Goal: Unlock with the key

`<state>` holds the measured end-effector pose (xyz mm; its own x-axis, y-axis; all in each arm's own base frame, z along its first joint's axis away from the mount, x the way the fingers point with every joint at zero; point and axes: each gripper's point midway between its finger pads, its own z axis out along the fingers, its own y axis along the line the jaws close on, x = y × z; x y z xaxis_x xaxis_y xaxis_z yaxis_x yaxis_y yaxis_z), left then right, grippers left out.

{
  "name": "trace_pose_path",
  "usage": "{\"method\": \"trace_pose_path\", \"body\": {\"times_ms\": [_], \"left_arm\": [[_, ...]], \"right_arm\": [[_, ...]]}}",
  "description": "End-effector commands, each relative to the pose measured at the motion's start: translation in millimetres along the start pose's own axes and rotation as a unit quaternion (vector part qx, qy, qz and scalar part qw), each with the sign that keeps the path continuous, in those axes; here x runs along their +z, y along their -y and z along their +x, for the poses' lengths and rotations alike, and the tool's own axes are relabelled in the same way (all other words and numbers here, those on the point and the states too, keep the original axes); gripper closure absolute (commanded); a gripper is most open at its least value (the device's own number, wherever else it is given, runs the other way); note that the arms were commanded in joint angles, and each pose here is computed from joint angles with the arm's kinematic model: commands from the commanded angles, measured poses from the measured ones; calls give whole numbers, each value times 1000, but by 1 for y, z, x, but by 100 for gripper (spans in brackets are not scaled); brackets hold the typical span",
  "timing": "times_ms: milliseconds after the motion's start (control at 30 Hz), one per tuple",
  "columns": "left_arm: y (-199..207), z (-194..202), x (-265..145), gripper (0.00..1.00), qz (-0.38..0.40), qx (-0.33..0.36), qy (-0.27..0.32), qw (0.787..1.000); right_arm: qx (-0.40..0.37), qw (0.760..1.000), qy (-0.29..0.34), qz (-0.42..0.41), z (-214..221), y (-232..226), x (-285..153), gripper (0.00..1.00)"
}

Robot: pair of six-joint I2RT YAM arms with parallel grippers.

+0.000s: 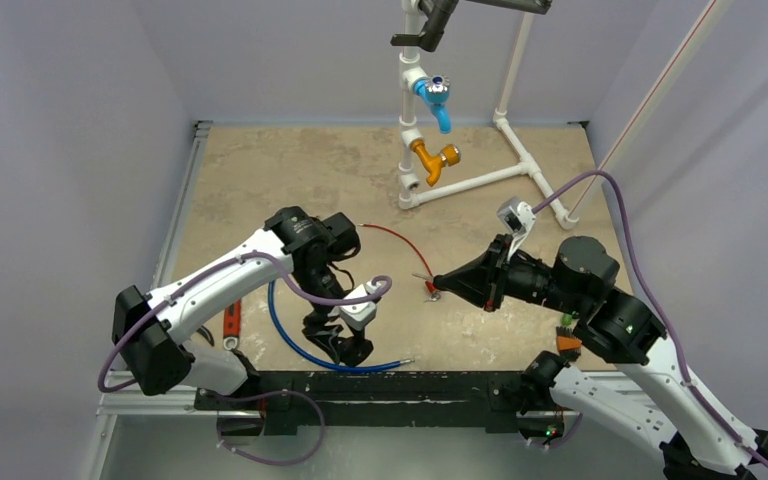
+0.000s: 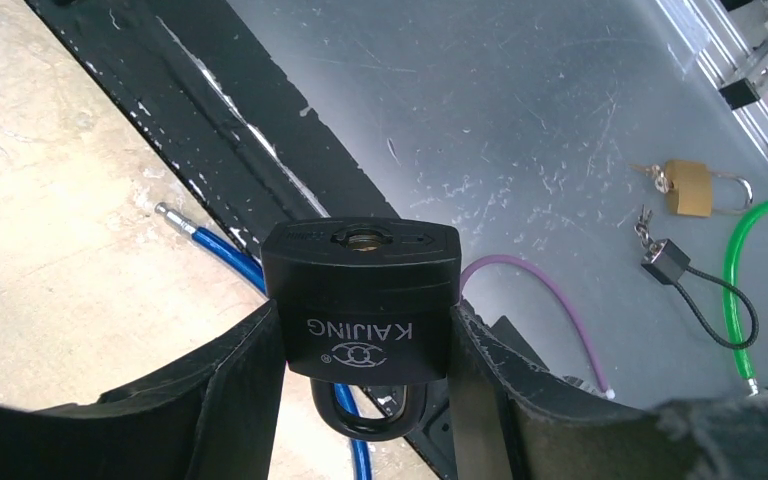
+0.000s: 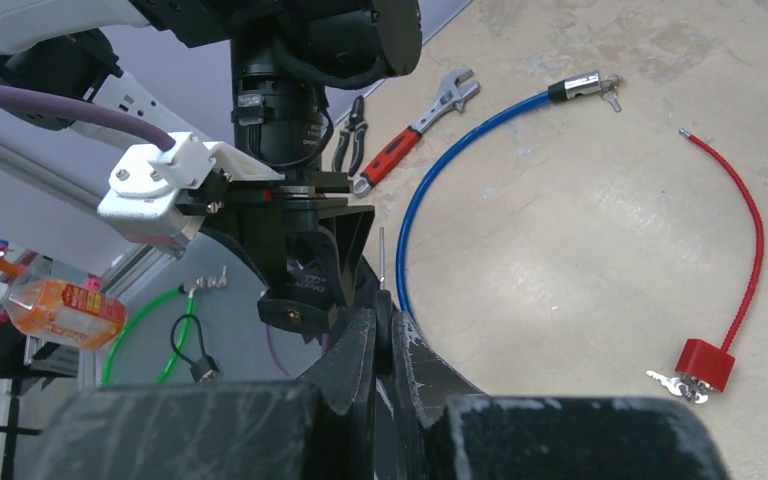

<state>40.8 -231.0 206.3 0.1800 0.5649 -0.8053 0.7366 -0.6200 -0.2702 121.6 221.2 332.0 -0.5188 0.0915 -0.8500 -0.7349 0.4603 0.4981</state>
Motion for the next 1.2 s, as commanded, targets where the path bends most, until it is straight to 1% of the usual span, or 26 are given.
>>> {"method": "trace_pose_path", "body": {"times_ms": [0, 100, 233, 333, 433, 500, 633, 800, 933, 1033, 1167], "left_arm": [[44, -13, -7, 100, 56, -59, 0, 997], [42, -18, -10, 100, 47, -47, 0, 998], [38, -23, -17, 100, 11, -21, -8, 1000], [46, -33, -22, 100, 15, -28, -2, 999], [51, -45, -24, 100, 14, -46, 20, 999], [55, -49, -24, 100, 9, -37, 33, 999], [58, -48, -24, 100, 1, -44, 32, 998], [61, -48, -21, 100, 7, -52, 43, 998], [60, -48, -19, 100, 9, -69, 51, 996], [58, -49, -19, 100, 5, -77, 52, 996], [59, -49, -19, 100, 3, -90, 59, 994]], "right_arm": [[-20, 1000, -9, -21, 4, -5, -1, 100], [-17, 999, -16, -28, 7, -7, -1, 100], [-17, 998, -19, -51, 8, -16, -4, 100], [-24, 996, -27, -80, 10, -27, -8, 100], [-29, 992, -45, -112, 16, -36, -9, 100], [-32, 989, -61, -130, 21, -40, -8, 100], [-41, 985, -84, -145, 24, -44, -7, 100], [-55, 983, -81, -152, 20, -46, -7, 100], [-93, 981, -69, -154, 20, -43, -6, 100], [-136, 976, -57, -158, 18, -40, -4, 100], [-213, 959, -20, -185, 14, -43, -7, 100]]}}
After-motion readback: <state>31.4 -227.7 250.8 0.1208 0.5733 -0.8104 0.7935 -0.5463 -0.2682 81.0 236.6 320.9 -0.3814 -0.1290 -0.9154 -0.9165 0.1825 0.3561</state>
